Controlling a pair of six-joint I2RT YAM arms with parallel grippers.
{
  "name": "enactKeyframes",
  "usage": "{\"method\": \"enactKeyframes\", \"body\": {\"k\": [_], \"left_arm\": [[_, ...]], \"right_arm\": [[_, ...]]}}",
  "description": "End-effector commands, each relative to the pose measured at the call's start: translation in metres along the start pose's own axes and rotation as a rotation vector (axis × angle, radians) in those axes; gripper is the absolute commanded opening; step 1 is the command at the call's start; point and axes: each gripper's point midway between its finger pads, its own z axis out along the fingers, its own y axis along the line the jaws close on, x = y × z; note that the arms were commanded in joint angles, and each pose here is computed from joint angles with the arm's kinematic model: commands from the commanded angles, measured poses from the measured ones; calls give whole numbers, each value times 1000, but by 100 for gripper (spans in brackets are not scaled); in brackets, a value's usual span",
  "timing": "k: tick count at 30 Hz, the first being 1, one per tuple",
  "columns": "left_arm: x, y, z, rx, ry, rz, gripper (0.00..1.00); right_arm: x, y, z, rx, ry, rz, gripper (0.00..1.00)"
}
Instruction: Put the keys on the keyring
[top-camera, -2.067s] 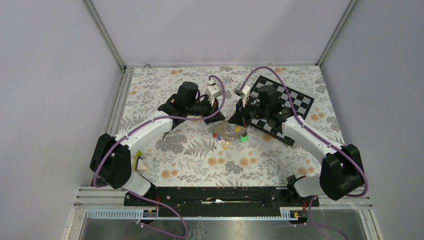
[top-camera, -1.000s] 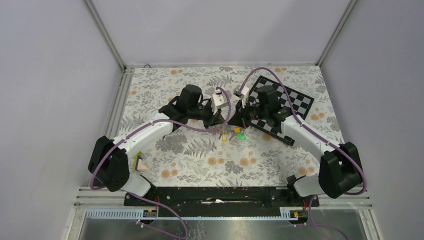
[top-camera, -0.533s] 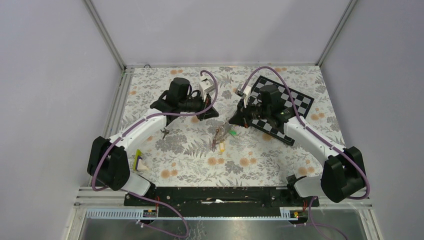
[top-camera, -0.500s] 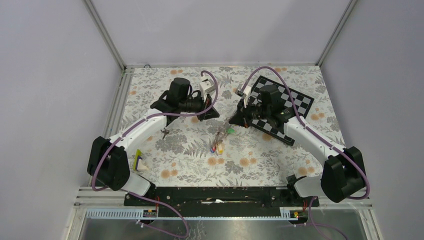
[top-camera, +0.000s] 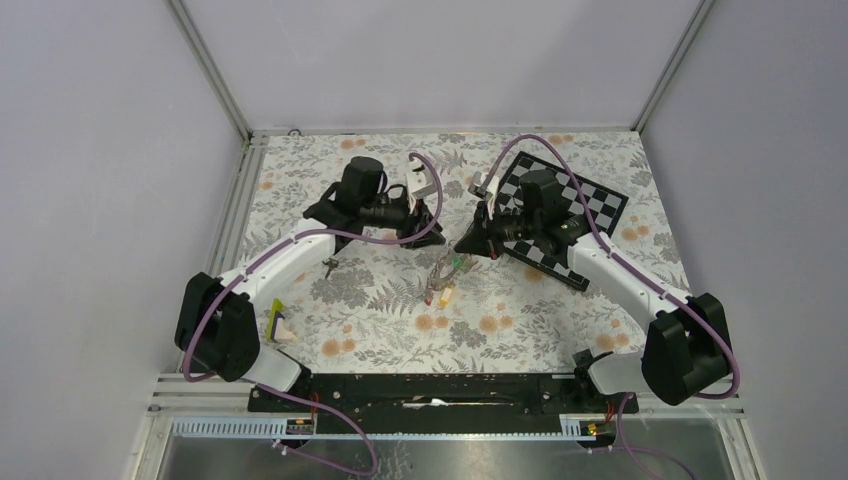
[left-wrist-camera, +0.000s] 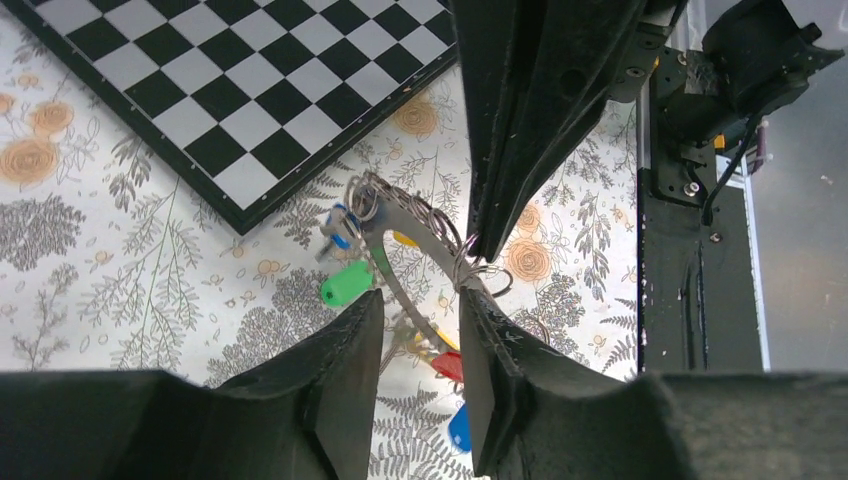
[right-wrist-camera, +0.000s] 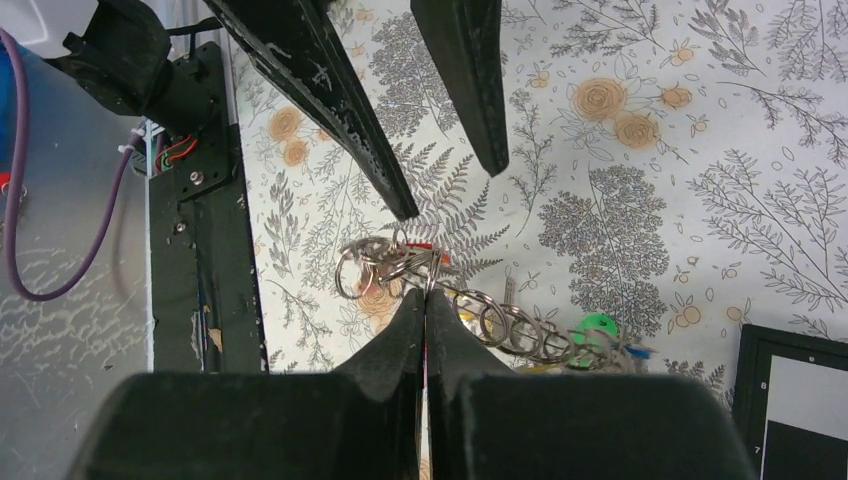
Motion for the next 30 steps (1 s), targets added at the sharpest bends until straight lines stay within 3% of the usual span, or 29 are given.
{"method": "enactKeyframes", "body": {"k": [1,7,21,26,30], "left_arm": [[-14,-12,8,72,-48,133,37],[-6,-25,13,152,-44,140,34],[19,-36,-20,114,69,165,74],[24,-35,-21,116,79,198,82],[32,-25,-13,121,100,214,81]], "right_arm": [[-24,17,-7,-83,-61,-97,0],[-28,19,-11,-78,-74,-99,0],[-51,-8,-26,110,-112,-11,0],[-56,-9,-27,110,-120,0,0],[-56,-8,-27,102,-119,1,0]]}}
